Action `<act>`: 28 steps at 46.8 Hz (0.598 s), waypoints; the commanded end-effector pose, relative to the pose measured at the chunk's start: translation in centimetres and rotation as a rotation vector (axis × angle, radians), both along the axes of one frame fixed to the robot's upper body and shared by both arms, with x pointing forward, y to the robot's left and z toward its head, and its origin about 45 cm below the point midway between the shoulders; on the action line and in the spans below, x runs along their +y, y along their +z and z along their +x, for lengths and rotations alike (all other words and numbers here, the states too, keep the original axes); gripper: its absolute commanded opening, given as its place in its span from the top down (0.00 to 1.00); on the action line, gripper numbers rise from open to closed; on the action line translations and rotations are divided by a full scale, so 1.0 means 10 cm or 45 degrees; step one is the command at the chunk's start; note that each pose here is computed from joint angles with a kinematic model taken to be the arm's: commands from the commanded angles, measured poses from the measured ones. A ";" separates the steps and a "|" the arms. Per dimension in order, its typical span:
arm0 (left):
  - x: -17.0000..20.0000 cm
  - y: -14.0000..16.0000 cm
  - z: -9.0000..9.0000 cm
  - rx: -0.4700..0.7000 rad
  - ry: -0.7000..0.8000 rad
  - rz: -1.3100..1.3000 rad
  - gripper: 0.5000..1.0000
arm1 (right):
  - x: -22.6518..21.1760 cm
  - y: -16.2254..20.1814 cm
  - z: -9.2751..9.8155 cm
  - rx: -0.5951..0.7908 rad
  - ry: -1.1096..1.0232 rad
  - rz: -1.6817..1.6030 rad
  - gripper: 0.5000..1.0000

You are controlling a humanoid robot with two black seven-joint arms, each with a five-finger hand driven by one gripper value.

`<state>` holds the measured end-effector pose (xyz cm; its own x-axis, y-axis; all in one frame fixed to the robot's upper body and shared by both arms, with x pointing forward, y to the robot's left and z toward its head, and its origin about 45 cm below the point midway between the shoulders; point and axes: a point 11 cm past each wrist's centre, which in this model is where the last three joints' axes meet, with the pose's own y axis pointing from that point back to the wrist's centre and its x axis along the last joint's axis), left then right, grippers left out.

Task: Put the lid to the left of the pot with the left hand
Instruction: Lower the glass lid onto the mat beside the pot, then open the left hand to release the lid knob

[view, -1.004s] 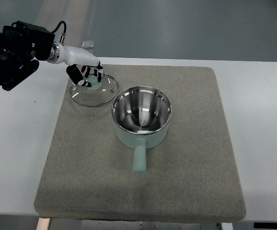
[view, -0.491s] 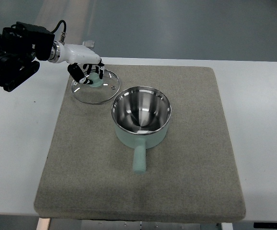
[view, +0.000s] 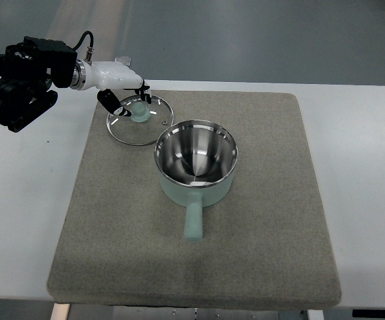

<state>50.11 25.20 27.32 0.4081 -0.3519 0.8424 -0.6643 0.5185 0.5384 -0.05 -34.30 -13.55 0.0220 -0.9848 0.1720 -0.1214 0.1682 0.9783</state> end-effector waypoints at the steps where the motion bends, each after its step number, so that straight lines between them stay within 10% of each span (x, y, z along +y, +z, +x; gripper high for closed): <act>1: -0.01 -0.01 -0.01 0.010 -0.001 -0.001 0.38 | 0.00 0.00 0.00 0.000 0.002 -0.002 0.16; 28: 0.20 0.56 0.24 -0.088 0.254 -0.421 0.23 | 0.00 0.00 0.00 0.000 0.000 0.000 0.16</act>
